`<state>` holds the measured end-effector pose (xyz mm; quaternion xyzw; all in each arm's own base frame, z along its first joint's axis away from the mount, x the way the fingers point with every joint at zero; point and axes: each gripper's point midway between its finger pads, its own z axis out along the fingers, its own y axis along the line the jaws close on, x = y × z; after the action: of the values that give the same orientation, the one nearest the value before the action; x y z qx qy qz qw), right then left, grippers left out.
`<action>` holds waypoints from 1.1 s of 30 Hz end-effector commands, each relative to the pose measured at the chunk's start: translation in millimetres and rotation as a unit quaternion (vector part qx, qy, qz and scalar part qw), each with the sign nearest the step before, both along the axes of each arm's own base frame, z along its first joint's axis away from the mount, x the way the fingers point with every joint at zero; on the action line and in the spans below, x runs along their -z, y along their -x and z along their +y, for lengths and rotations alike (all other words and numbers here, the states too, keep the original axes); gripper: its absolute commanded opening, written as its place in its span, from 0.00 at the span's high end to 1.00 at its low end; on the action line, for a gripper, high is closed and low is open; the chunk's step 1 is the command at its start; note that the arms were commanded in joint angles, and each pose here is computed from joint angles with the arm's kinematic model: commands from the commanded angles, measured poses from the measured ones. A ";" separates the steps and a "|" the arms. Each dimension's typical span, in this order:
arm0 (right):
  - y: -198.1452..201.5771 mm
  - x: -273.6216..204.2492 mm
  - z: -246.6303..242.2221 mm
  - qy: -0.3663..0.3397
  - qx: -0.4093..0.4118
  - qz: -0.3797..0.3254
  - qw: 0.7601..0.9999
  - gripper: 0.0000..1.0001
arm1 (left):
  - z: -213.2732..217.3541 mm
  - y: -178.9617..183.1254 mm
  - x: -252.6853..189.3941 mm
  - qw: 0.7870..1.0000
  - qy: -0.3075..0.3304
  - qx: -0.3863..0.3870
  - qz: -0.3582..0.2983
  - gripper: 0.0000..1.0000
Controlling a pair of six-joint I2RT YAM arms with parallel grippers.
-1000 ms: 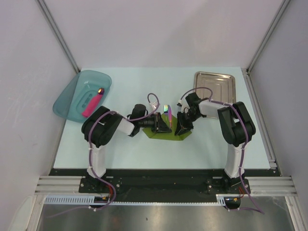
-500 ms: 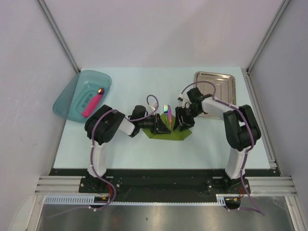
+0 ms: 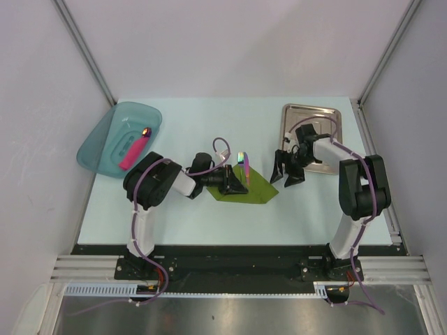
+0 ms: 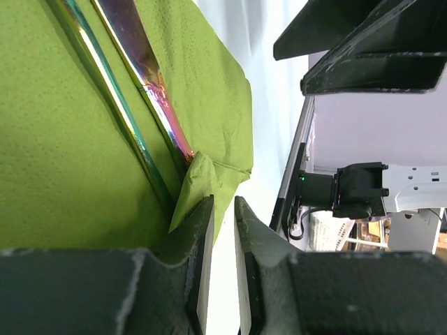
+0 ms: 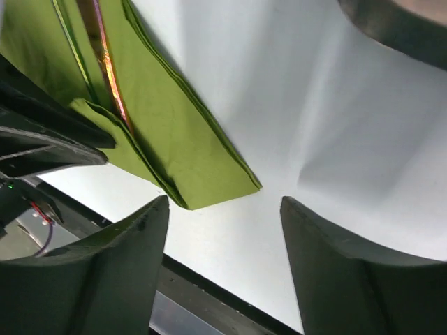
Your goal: Place the utensils on the paper napkin and roll it up
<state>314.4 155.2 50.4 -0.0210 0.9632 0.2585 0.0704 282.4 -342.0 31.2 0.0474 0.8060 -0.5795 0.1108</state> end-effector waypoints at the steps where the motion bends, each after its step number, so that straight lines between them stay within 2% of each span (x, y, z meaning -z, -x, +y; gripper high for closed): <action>1: 13.3 14.4 -3.5 0.011 -0.010 0.029 0.999 0.27 | -2.4 -11.9 -8.2 1.000 0.010 -0.006 -0.016 0.78; 8: 19.8 27.5 22.1 -0.058 -0.019 0.073 0.995 0.29 | -2.1 -11.2 -7.2 1.000 0.009 -0.005 -0.016 0.78; 12: 28.8 21.0 47.1 -0.127 -0.024 0.112 0.985 0.33 | -2.0 -11.0 -5.9 1.000 0.009 -0.005 -0.014 0.78; 17: 22.2 0.6 60.2 -0.182 -0.021 0.104 0.978 0.35 | -1.6 -11.2 -6.0 1.000 0.009 -0.005 -0.014 0.78; 21: 15.0 -29.8 70.2 -0.233 -0.025 0.055 0.971 0.39 | -1.8 -11.8 -6.7 1.000 0.010 -0.007 -0.014 0.78; 26: 12.9 -20.6 67.9 -0.204 -0.018 0.052 0.977 0.45 | -2.1 -12.1 -7.8 1.000 0.011 -0.007 -0.015 0.78; 30: 13.5 -4.0 61.2 -0.160 -0.012 0.067 0.985 0.58 | -2.1 -12.1 -9.5 1.000 0.012 -0.007 -0.017 0.78; 33: 10.3 -2.3 57.8 -0.136 -0.018 0.060 0.989 0.62 | -1.9 -12.1 -10.0 1.000 0.012 -0.008 -0.018 0.78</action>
<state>294.1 215.9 52.6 0.0017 0.9074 0.4202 -0.0044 282.5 -341.5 29.2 0.0456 0.8071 -0.5785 0.1091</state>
